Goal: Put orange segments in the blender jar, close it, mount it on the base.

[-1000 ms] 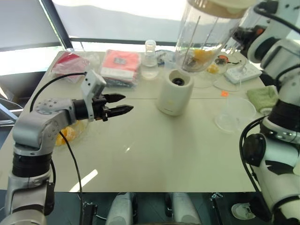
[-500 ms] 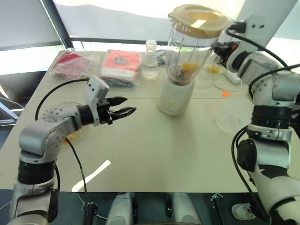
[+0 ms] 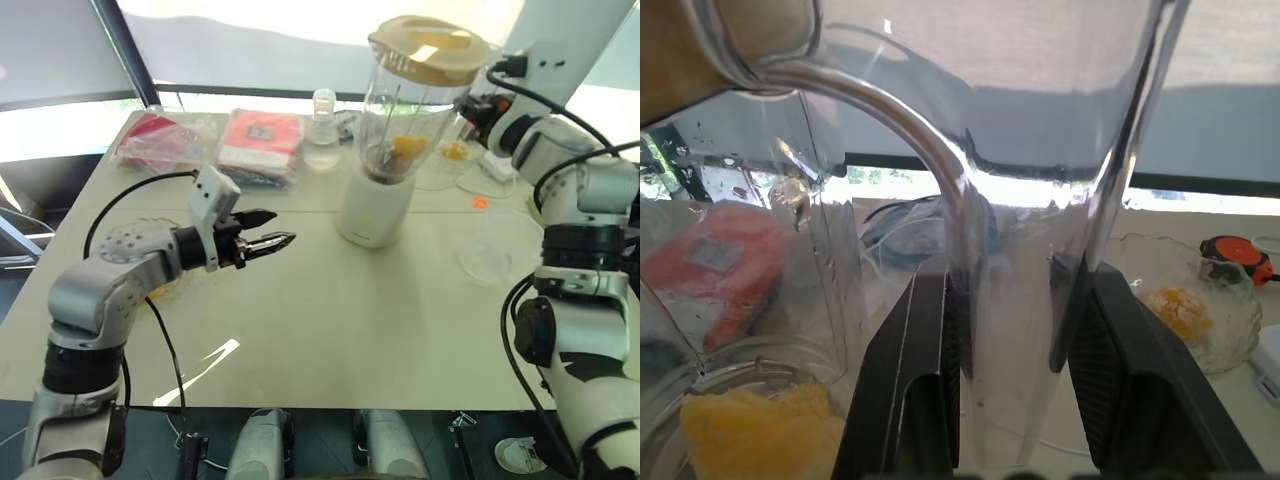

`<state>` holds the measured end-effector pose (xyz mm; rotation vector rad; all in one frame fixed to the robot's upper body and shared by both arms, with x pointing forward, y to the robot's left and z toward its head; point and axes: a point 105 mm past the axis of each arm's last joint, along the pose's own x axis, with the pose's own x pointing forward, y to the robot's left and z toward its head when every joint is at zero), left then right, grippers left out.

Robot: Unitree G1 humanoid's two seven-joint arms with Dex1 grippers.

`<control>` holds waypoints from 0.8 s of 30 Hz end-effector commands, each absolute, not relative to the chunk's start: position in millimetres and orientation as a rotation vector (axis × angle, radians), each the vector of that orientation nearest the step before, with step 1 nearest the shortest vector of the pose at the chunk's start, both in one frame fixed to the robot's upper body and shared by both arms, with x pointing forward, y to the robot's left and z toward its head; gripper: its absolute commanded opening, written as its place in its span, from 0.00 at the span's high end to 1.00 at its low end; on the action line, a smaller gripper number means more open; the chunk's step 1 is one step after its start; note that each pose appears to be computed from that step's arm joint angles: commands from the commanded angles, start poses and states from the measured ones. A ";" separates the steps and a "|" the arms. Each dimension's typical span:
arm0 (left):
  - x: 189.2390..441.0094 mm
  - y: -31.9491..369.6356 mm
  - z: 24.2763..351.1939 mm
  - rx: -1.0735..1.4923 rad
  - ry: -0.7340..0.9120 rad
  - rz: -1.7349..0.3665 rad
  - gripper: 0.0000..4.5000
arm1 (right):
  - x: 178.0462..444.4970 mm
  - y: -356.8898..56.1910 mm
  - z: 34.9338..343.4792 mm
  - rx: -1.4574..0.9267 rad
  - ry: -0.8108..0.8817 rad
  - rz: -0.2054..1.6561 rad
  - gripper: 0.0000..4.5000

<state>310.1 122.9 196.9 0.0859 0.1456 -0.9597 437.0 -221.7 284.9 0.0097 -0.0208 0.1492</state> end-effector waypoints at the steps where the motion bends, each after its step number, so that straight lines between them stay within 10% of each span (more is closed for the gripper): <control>1: 309.1 119.8 202.6 0.101 0.106 -0.962 0.33 | 447.0 -229.9 274.7 -0.028 0.015 0.106 0.79; 17: 313.1 120.2 197.5 0.086 0.114 -0.948 0.33 | 445.4 -222.4 262.1 -0.038 0.086 0.146 0.79; 24: 314.7 120.2 196.6 0.086 0.110 -0.943 0.32 | 433.5 -214.0 265.4 -0.032 0.078 0.124 0.01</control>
